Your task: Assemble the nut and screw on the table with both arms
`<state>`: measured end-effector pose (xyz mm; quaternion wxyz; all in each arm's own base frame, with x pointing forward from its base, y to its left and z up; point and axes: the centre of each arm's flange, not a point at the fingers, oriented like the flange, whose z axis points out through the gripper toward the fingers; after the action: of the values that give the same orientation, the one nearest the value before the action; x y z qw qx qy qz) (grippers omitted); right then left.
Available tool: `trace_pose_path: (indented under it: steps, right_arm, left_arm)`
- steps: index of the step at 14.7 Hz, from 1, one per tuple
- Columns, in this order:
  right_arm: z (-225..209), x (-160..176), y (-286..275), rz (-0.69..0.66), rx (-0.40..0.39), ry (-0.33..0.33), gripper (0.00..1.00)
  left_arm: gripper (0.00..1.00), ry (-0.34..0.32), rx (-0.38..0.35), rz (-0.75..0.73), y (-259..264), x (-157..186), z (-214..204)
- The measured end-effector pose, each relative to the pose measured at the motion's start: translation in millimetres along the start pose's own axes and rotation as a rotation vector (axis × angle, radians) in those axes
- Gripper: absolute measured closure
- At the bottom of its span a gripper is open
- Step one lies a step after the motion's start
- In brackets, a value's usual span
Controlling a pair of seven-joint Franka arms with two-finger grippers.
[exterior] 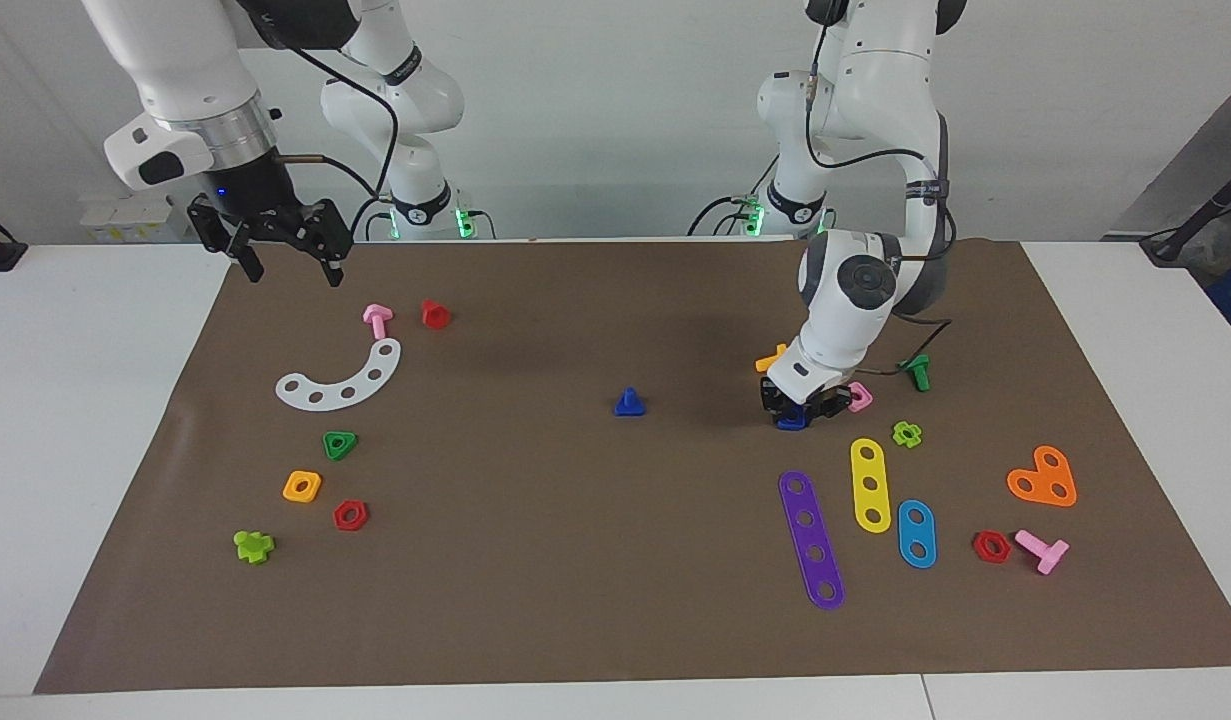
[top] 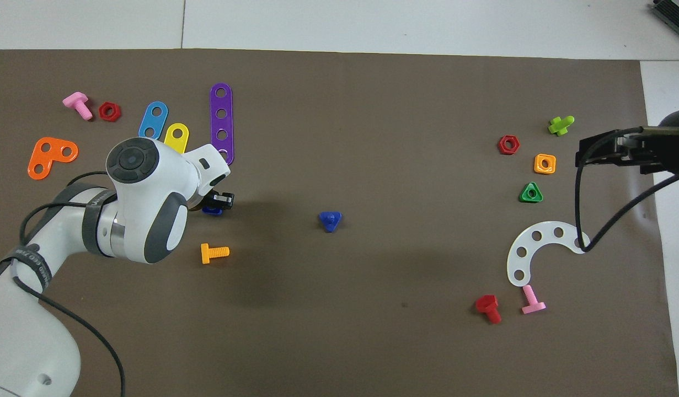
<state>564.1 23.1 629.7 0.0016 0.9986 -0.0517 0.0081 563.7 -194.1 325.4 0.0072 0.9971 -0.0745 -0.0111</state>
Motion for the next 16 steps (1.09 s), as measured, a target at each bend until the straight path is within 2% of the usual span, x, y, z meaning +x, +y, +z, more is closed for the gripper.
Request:
trace_pose_path:
  steps: [6, 10, 16]
  right_arm:
    - [5, 0, 13, 0.018, -0.003, -0.02, 0.0]
    - [5, 0, 12, 0.017, -0.003, -0.021, 0.0]
    - [5, 0, 11, 0.016, -0.003, -0.021, 0.0]
  left_arm:
    - [0.53, 0.019, -0.012, -0.15, 117, -16, -28]
    - [0.53, 0.011, -0.076, -0.203, 175, -17, -47]
    - [0.53, -0.011, -0.085, -0.21, 229, -19, -21]
